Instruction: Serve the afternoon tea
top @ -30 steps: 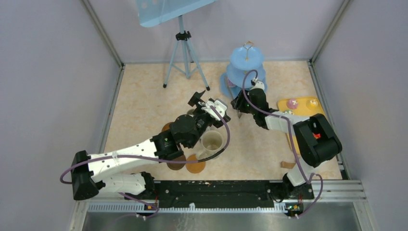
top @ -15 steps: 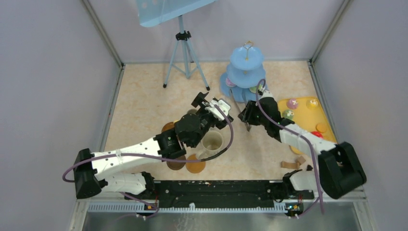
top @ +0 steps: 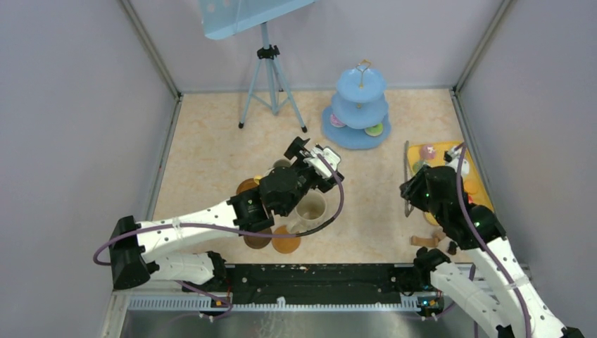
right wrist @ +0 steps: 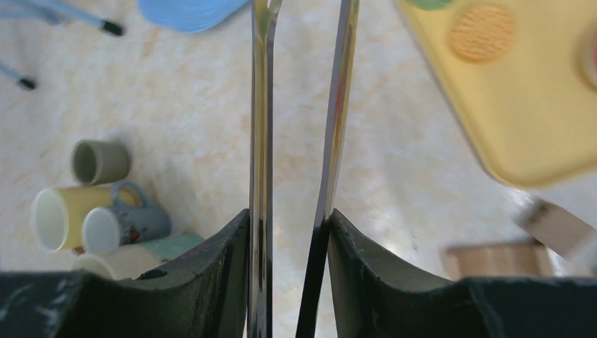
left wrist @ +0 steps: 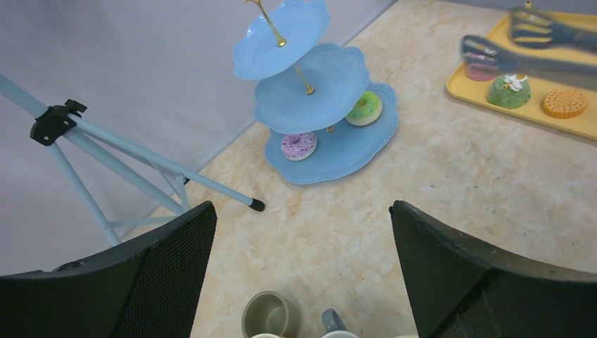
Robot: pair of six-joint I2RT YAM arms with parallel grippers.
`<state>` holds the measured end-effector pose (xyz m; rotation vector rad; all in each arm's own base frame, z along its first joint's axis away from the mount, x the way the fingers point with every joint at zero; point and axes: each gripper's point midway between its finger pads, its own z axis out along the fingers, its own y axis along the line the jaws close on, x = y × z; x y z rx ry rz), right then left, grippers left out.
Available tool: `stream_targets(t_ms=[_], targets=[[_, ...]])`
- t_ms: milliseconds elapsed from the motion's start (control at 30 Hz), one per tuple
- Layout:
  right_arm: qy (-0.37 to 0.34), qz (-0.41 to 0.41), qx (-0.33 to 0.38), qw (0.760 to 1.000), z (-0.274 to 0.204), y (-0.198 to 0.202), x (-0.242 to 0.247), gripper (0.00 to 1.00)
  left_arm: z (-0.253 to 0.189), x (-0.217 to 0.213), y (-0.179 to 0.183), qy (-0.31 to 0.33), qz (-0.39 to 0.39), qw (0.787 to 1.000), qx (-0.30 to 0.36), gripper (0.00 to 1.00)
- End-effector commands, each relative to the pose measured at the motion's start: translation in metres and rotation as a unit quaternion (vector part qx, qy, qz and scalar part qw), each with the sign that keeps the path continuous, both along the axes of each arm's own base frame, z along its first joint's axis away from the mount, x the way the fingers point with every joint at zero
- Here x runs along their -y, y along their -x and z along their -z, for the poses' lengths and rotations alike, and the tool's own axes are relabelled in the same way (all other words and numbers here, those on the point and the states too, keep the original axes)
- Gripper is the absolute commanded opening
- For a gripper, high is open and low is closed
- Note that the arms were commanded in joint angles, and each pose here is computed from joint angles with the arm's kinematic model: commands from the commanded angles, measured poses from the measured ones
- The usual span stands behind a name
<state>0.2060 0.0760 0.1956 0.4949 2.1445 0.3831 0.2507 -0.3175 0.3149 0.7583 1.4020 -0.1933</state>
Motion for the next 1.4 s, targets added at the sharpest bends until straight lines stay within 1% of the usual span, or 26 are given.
stream_targets(t_ms=[0, 100, 133, 233, 300, 367, 500, 567, 733, 933, 1100, 1267, 1333, 1367], targets=[[0.097, 0.195, -0.088, 0.972, 0.008, 0.038, 0.08, 0.4, -0.032, -0.001, 0.005, 0.049, 0.005, 0.999, 0.018, 0.99], [0.12, 0.255, -0.098, 0.954, 0.0, 0.037, 0.105, 0.41, -0.033, 0.0, 0.007, 0.045, 0.005, 0.999, 0.026, 0.99], [0.117, 0.261, -0.107, 0.952, 0.003, 0.035, 0.109, 0.41, -0.034, -0.001, 0.008, 0.046, 0.006, 0.999, 0.026, 0.99], [0.071, 0.283, -0.125, 0.948, 0.018, 0.024, 0.124, 0.41, -0.036, -0.003, 0.01, 0.05, 0.006, 0.998, 0.03, 0.99], [0.029, 0.316, -0.126, 0.94, 0.026, 0.021, 0.14, 0.41, -0.037, -0.004, 0.011, 0.052, 0.005, 0.998, 0.035, 0.99], [-0.001, 0.331, -0.121, 0.936, 0.033, 0.018, 0.146, 0.41, -0.039, -0.004, 0.015, 0.054, 0.008, 0.998, 0.04, 0.99], [-0.032, 0.365, -0.12, 0.923, 0.04, 0.025, 0.151, 0.42, -0.046, -0.003, 0.023, 0.059, 0.018, 0.997, 0.047, 0.99], [-0.036, 0.37, -0.109, 0.922, 0.035, 0.028, 0.15, 0.43, -0.049, -0.005, 0.025, 0.063, 0.018, 0.997, 0.05, 0.99], [-0.045, 0.364, -0.109, 0.924, 0.033, 0.035, 0.143, 0.47, -0.055, -0.007, 0.029, 0.07, 0.022, 0.996, 0.053, 0.99], [-0.058, 0.369, -0.111, 0.921, 0.032, 0.04, 0.138, 0.48, -0.06, -0.006, 0.036, 0.079, 0.029, 0.995, 0.057, 0.99], [-0.071, 0.369, -0.115, 0.92, 0.042, 0.038, 0.135, 0.49, -0.063, -0.007, 0.038, 0.079, 0.028, 0.995, 0.06, 0.99], [-0.056, 0.354, -0.102, 0.928, 0.04, 0.036, 0.137, 0.51, -0.07, -0.004, 0.04, 0.089, 0.037, 0.994, 0.045, 0.99], [-0.054, 0.355, -0.101, 0.928, 0.044, 0.036, 0.138, 0.54, -0.07, -0.002, 0.04, 0.089, 0.039, 0.994, 0.044, 0.99], [-0.056, 0.352, -0.103, 0.929, 0.048, 0.035, 0.137, 0.55, -0.067, -0.001, 0.037, 0.08, 0.032, 0.995, 0.046, 0.99]])
